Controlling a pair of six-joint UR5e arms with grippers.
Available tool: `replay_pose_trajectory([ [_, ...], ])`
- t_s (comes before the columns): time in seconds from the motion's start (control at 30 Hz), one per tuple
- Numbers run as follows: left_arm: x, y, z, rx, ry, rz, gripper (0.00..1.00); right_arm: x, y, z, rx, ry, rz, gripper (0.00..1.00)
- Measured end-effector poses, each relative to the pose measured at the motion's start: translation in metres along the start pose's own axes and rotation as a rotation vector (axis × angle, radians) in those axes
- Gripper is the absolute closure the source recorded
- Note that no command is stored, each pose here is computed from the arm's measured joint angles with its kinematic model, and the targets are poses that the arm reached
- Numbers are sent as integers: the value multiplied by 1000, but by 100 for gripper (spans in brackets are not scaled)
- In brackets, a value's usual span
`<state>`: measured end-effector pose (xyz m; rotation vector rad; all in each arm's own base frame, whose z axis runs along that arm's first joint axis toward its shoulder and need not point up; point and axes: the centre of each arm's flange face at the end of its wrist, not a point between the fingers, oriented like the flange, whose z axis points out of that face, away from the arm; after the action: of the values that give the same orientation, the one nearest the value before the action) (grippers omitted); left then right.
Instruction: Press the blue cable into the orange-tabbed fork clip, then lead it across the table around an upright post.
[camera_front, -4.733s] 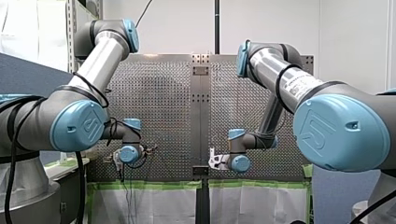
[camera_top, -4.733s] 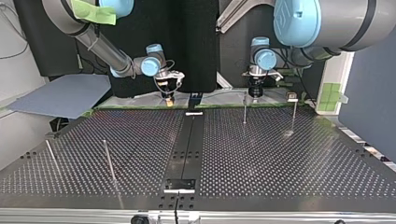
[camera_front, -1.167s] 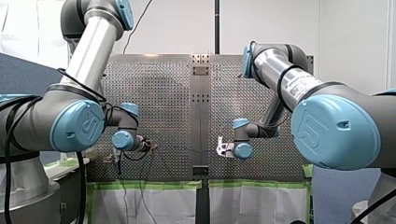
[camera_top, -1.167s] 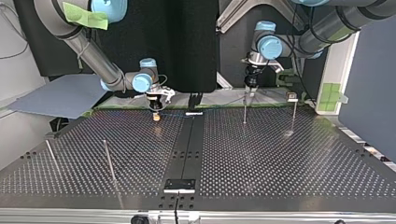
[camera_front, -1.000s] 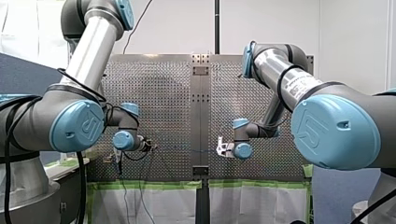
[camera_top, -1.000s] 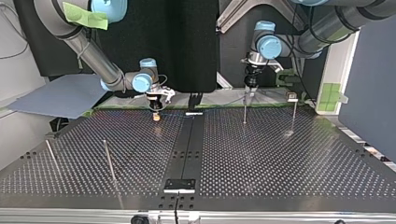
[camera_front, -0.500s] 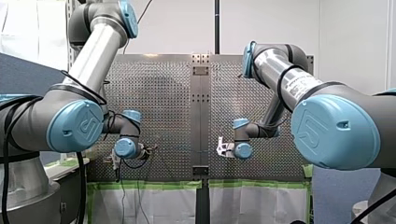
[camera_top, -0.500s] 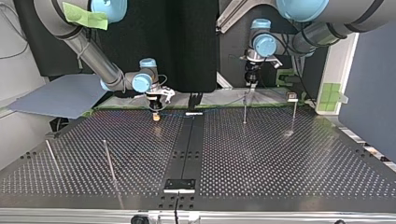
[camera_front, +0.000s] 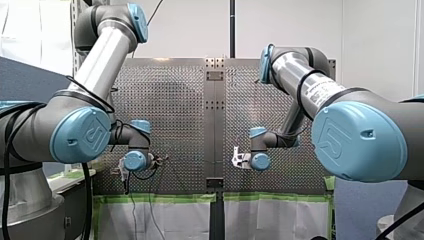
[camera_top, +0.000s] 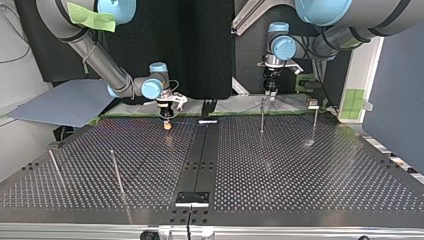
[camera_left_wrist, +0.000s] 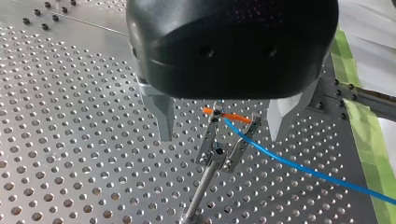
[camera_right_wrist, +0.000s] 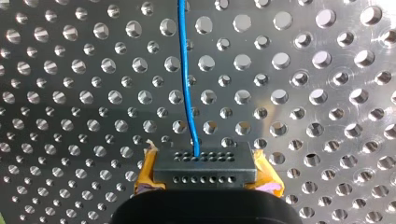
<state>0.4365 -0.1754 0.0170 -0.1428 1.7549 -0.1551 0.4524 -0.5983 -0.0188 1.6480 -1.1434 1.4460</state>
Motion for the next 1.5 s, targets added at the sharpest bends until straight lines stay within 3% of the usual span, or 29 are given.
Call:
replay_pose_trajectory([
  [0.77, 4, -4, -4, 7, 29, 10, 0, 0, 1, 0, -1, 0, 3, 100],
  [1.07, 10, -28, -15, 56, 35, 6, 0, -1, 0, 0, 2, -2, 0, 100],
  [1.37, 14, -54, -25, 66, 19, -54, 0, -1, 0, 0, 2, -2, 2, 100],
  [1.5, 17, -69, -30, 98, 13, -88, 0, -1, 0, 0, 2, -2, 4, 100],
])
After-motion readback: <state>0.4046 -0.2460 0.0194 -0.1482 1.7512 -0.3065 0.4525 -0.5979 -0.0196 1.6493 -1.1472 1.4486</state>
